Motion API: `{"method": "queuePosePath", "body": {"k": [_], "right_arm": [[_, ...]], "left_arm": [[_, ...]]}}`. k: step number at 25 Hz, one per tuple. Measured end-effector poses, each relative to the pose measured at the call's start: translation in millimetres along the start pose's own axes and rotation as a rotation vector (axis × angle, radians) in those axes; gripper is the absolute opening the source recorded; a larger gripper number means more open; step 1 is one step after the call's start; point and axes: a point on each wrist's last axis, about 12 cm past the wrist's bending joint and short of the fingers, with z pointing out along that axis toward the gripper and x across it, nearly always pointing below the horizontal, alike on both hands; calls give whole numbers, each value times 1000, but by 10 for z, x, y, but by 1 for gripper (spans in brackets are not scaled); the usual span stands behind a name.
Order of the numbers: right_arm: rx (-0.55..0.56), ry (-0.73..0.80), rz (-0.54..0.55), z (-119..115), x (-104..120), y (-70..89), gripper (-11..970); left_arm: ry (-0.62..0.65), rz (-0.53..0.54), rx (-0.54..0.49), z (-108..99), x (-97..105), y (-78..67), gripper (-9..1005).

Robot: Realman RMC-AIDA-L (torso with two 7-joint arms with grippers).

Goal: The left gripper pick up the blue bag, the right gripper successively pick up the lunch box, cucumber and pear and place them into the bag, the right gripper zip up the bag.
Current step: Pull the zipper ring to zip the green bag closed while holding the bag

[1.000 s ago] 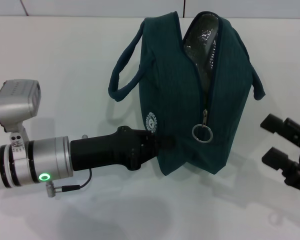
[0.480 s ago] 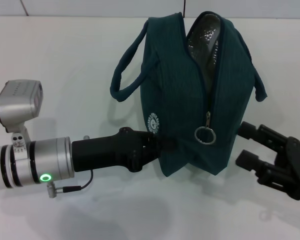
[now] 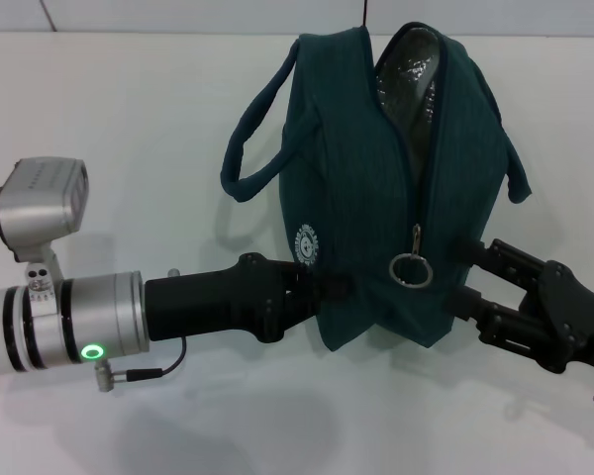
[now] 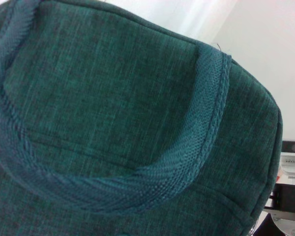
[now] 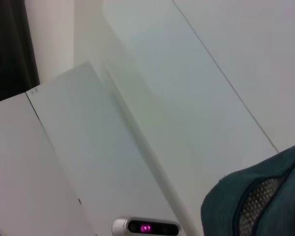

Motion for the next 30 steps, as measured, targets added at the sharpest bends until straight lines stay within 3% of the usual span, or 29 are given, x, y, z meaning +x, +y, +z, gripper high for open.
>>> {"method": "queuePosePath", "body": {"k": [30], "right_arm": [[-31, 77, 27, 164, 12, -62, 722]], "left_arm": [[-6, 3, 3, 18, -20, 3, 56]]}}
